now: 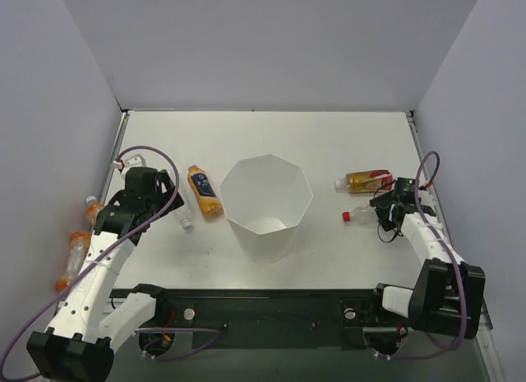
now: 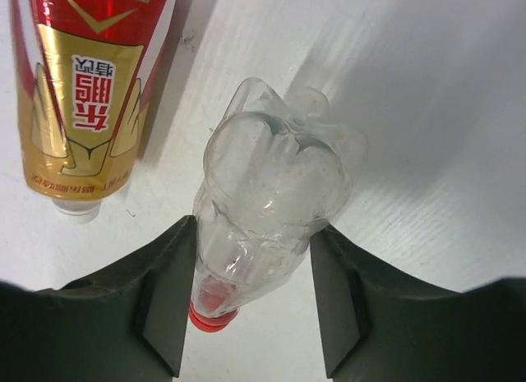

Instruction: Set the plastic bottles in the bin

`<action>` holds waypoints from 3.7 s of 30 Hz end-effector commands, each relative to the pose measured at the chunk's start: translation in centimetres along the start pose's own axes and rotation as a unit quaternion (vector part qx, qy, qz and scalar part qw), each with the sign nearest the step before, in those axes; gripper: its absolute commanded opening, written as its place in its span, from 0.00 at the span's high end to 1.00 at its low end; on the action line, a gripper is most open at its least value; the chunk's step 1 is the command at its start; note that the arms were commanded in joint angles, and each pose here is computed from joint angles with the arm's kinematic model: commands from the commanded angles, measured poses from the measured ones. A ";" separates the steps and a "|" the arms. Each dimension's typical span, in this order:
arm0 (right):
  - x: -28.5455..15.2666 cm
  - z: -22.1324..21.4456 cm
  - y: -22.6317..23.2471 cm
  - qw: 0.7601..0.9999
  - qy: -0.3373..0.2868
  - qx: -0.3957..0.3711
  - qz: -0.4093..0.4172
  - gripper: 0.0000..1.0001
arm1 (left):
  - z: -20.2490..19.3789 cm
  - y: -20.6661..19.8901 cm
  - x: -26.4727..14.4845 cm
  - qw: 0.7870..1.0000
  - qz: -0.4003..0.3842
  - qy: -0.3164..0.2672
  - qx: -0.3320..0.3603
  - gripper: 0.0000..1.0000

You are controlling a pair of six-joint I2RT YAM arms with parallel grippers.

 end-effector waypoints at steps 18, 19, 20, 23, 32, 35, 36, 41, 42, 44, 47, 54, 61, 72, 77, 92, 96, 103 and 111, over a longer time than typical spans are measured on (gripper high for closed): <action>-28.4 5.7 17.0 0.924 -0.144 -0.100 0.340 0.61 | 0.6 0.2 0.2 1.000 0.019 0.013 -0.006 0.03; -29.6 4.4 18.1 0.914 -0.131 -0.123 0.364 0.61 | 0.6 0.3 0.2 1.000 0.018 0.011 -0.007 0.03; -31.0 3.9 19.1 0.906 -0.126 -0.134 0.382 0.61 | 0.4 0.2 0.1 1.000 0.018 0.011 -0.010 0.03; -33.1 -0.4 20.7 0.882 -0.093 -0.201 0.416 0.61 | 0.2 0.6 -0.1 1.000 0.022 0.011 -0.015 0.03; -33.9 -15.3 18.8 0.790 0.016 -0.436 0.431 0.27 | -0.5 1.1 -0.2 0.999 0.028 0.020 -0.020 0.03; -33.9 -16.3 18.6 0.779 0.007 -0.466 0.420 0.07 | -0.5 1.2 -0.3 0.999 0.030 0.019 -0.021 0.03; -33.9 -15.9 18.7 0.780 0.000 -0.465 0.418 0.07 | -0.5 1.2 -0.3 0.999 0.030 0.019 -0.023 0.03; -33.8 -7.5 19.7 0.831 -0.122 -0.384 0.384 0.05 | -0.6 1.4 -0.6 0.999 0.030 0.016 -0.025 0.03; -33.5 -6.5 19.6 0.843 -0.122 -0.361 0.380 0.06 | -0.6 1.4 -0.7 0.999 0.029 0.016 -0.024 0.03; -32.4 -2.2 18.8 0.870 -0.150 -0.300 0.360 0.06 | -0.7 1.6 -0.7 0.999 0.032 0.016 -0.025 0.03; -28.6 3.7 16.3 0.909 -0.199 -0.225 0.290 0.07 | -1.0 1.6 -0.6 0.999 0.030 0.020 -0.023 0.03; -14.0 5.8 10.7 0.984 -0.066 -0.069 0.154 0.07 | -0.8 1.3 -0.5 0.999 0.023 0.021 -0.025 0.03; -6.7 5.2 10.2 0.993 -0.016 0.006 0.119 0.06 | -1.0 1.7 -0.8 0.999 0.027 0.019 -0.026 0.03; 0.4 4.5 11.9 0.996 0.031 0.045 0.074 0.06 | -0.6 1.9 -1.0 0.999 0.031 0.016 -0.020 0.03; 2.0 3.7 11.5 0.995 0.042 0.069 0.061 0.06 | -0.3 2.3 -1.2 0.999 0.040 0.011 -0.020 0.03; 6.1 2.8 9.9 0.995 0.049 0.084 0.025 0.40 | -0.7 2.3 -1.1 0.999 0.040 0.018 -0.025 0.03; 3.3 3.8 10.8 0.996 0.031 0.069 0.052 0.55 | -1.0 2.5 -1.0 0.998 0.045 0.023 -0.027 0.03; -10.5 6.5 18.0 0.975 -0.037 0.009 0.219 0.64 | -1.4 2.5 -0.1 0.997 0.054 0.035 -0.046 0.03; -29.8 2.7 25.3 0.896 -0.099 -0.148 0.407 0.64 | -0.6 1.2 2.8 0.995 0.048 0.048 -0.070 0.02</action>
Point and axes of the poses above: each gripper's point midway between its finger pads, its own x axis out along the fingers, its own y axis along the line the jaws close on, z = x × y, the point moved 1 cm from there along -x, back along the fingers, and after that the axes turned 11 degrees about x, right-handed, at the moved point
